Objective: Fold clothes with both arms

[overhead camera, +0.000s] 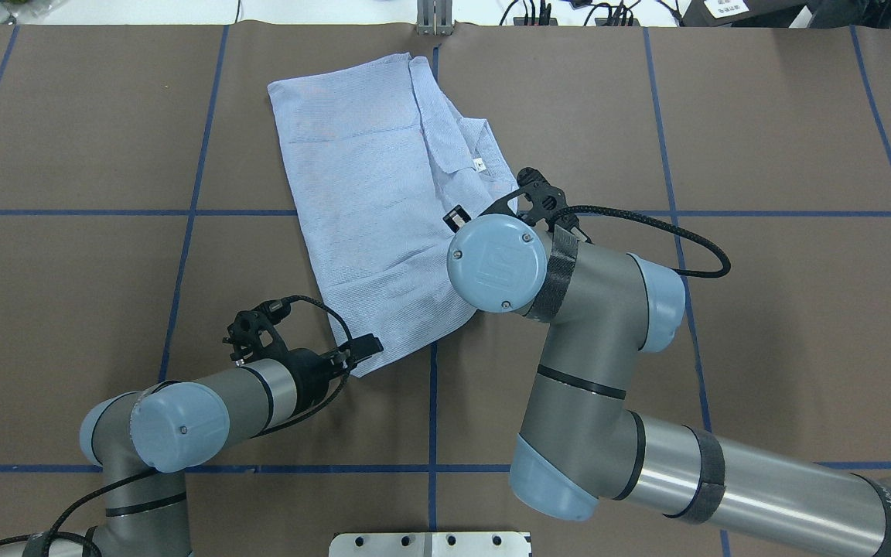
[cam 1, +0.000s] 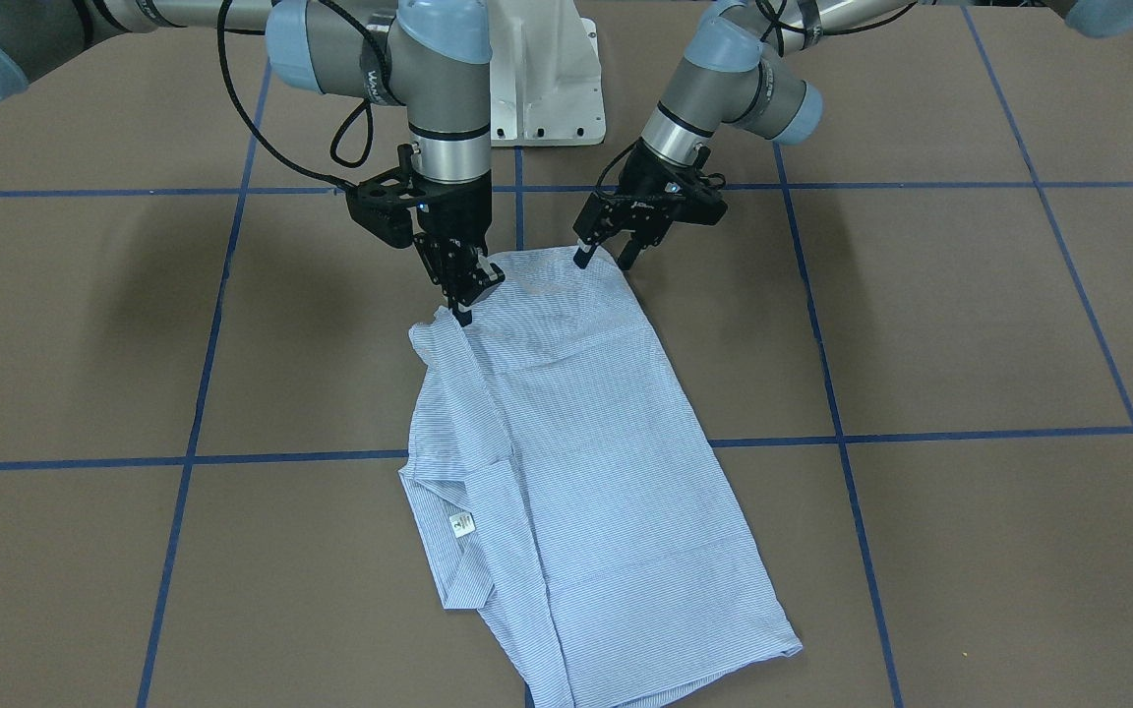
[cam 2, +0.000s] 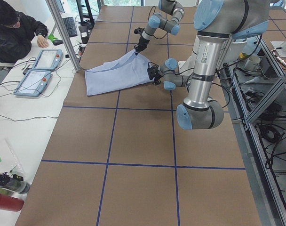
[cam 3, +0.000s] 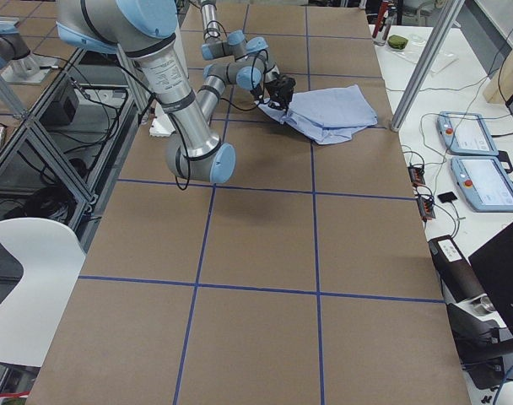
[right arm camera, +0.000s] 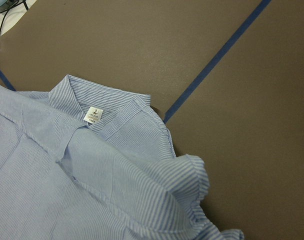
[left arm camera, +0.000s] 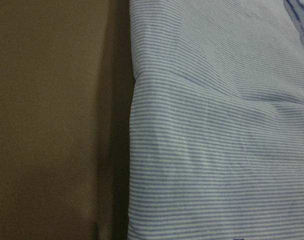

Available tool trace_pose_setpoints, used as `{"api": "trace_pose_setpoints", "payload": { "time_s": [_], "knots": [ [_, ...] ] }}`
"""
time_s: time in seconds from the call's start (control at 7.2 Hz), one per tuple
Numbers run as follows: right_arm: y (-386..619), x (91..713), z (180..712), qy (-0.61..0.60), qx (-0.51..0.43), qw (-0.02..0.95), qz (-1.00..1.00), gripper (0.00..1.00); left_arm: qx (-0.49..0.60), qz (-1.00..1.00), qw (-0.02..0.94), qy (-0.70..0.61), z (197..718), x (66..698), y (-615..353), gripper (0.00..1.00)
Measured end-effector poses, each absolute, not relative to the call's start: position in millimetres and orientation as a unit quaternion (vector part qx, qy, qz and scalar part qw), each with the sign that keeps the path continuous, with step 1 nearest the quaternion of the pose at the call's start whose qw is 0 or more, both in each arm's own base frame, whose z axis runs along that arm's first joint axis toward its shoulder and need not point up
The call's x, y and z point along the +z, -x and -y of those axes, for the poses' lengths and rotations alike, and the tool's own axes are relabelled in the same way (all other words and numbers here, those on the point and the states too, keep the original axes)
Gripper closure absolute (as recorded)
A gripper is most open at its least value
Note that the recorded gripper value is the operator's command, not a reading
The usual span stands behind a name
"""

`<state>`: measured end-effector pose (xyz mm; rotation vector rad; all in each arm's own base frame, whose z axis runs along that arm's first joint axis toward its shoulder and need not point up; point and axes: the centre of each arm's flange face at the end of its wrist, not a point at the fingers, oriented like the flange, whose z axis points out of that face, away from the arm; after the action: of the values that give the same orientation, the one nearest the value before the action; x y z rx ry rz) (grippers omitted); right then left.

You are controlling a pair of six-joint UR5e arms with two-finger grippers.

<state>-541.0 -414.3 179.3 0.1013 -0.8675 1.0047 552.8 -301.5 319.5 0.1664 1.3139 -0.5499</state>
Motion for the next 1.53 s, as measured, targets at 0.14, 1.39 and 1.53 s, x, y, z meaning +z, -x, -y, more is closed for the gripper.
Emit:
{"api": "trace_pose_setpoints", "payload": {
  "time_s": [0.14,1.39,1.53],
  "knots": [
    [541,179,414,-0.047,0.466,0.786,0.403,1.0,-0.256,-0.605,0.75,-0.077,303,316,-554,0.62],
    [490,179,293,-0.046,0.42,0.81,0.408,1.0,-0.234,-0.695,0.679,-0.039,274,220,-457,1.0],
    [471,162,258,-0.039,0.408,0.814,0.411,1.0,-0.226,-0.703,0.674,-0.032,266,203,-433,1.0]
  ]
}}
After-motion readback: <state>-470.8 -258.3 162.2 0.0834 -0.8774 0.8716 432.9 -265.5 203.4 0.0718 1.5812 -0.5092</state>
